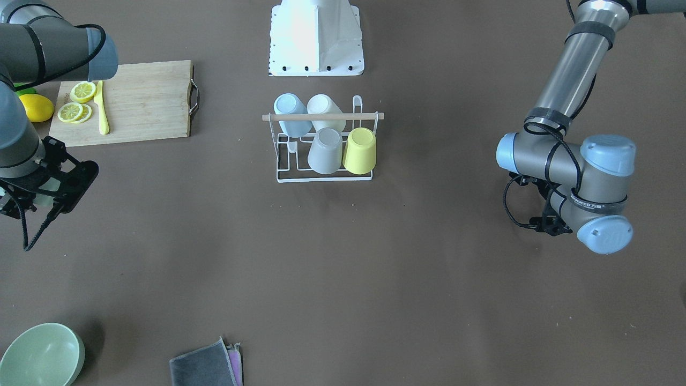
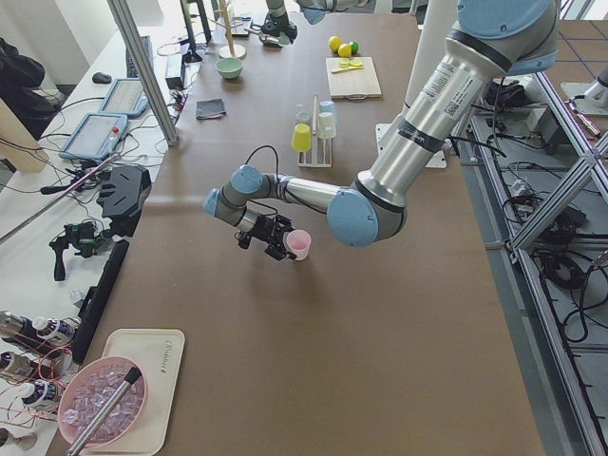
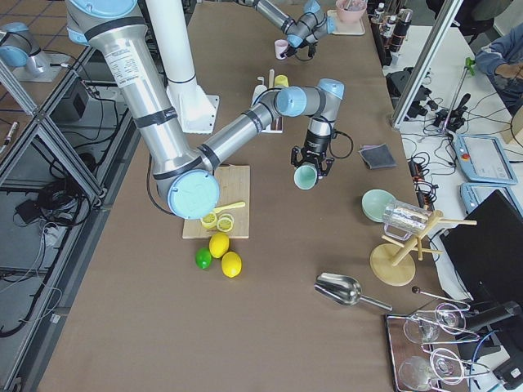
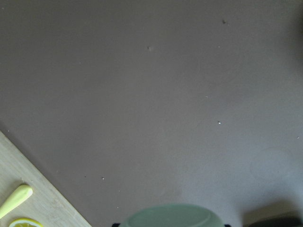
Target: Place cup on cup holder
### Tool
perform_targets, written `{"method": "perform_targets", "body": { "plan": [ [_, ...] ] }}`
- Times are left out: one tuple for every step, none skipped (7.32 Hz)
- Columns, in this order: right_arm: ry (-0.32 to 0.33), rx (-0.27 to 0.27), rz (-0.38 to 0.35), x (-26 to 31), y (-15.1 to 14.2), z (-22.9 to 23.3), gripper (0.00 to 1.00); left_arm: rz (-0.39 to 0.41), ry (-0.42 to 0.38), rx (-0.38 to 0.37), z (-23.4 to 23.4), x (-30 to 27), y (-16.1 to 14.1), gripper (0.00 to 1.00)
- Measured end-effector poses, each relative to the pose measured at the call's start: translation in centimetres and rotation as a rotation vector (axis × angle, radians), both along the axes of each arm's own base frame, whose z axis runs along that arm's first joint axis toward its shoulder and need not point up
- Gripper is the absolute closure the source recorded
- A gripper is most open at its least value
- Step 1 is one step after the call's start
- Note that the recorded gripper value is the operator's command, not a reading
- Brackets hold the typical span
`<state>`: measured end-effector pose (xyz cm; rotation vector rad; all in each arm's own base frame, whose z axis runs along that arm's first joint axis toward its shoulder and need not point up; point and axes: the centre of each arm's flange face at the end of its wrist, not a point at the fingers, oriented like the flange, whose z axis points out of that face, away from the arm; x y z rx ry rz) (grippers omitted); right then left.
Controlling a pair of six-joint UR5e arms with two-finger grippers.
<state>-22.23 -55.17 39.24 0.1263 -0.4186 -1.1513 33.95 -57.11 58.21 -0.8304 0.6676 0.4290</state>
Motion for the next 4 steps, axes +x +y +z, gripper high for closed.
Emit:
{"method": "perform_targets", "body": {
  "plan": [
    [-0.027,0.014,0.038,0.5,0.6,-1.6,1.00,0.009,0.010,0.001,0.3,-0.1,0.2,0.02],
    [-0.060,0.031,0.087,1.0,1.3,-3.1,1.00,0.014,0.016,0.002,0.5,-0.1,0.2,0.02],
    [-0.101,0.047,0.141,1.5,2.2,-4.0,1.00,0.016,0.019,0.004,0.5,-0.1,0.3,0.02],
    [-0.152,0.071,0.164,1.7,2.5,-3.9,1.00,0.019,0.020,0.003,0.5,0.1,0.4,0.02]
  ]
}}
